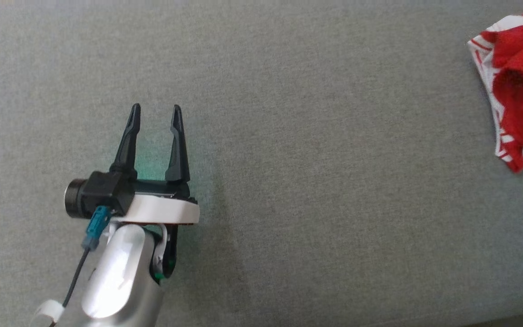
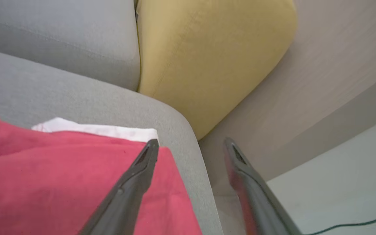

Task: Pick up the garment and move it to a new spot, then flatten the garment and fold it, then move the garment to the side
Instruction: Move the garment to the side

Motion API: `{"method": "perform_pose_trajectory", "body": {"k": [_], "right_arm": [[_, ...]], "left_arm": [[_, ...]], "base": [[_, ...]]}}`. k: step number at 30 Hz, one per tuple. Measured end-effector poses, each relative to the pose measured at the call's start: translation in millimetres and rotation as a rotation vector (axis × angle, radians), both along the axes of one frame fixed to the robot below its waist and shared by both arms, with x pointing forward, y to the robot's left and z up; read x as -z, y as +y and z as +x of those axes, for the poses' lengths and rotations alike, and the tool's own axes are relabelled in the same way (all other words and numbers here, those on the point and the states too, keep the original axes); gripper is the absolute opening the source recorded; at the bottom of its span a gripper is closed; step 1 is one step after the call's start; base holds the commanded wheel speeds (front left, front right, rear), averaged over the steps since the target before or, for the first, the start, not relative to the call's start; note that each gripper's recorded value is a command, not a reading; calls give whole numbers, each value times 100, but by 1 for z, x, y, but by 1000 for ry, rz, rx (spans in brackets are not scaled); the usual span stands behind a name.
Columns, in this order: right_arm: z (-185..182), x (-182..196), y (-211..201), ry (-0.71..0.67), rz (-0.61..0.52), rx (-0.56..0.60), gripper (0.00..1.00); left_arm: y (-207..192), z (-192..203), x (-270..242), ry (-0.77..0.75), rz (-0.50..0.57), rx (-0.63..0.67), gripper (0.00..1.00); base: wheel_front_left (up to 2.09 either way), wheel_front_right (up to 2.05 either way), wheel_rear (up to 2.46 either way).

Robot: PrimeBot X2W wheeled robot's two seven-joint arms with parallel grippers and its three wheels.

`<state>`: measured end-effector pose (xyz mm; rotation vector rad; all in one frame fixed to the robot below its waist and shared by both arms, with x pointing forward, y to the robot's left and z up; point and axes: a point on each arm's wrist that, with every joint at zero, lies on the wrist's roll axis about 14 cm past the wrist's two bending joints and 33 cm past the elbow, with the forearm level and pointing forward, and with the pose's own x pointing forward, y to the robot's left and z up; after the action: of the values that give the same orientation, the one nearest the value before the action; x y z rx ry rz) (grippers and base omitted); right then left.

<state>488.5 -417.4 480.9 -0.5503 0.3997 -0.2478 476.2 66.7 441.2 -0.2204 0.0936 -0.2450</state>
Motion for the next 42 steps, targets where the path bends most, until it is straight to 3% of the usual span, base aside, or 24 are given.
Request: {"method": "perform_pose_trajectory", "body": {"k": [8,16,18,27,32,36,42], "right_arm": [[1,-55,39,-194,42,-83,100],[-18,-120,124,-476,233,-236,100],[-34,-127,155,-536,328,-279,100],[-72,-95,214,-562,576,-308,100],[-100,-53,217,-514,590,-279,100],[-122,-18,223,-450,676,-243,100],[-131,-4,228,-419,686,-245,100]], "left_arm": [[-2,-13,-33,-66,-7,5,100],[6,-45,-64,-125,-19,-27,100],[9,-57,-72,-145,-17,-32,100],[25,-82,-75,-149,-12,-75,100],[45,-93,-68,-116,-40,-147,100],[48,-100,-65,-108,-39,-155,100],[52,-106,-56,-75,-66,-167,100]], "base": [[0,0,0],[0,0,0],[0,0,0],[0,0,0],[0,0,0],[0,0,0],[0,0,0]]}}
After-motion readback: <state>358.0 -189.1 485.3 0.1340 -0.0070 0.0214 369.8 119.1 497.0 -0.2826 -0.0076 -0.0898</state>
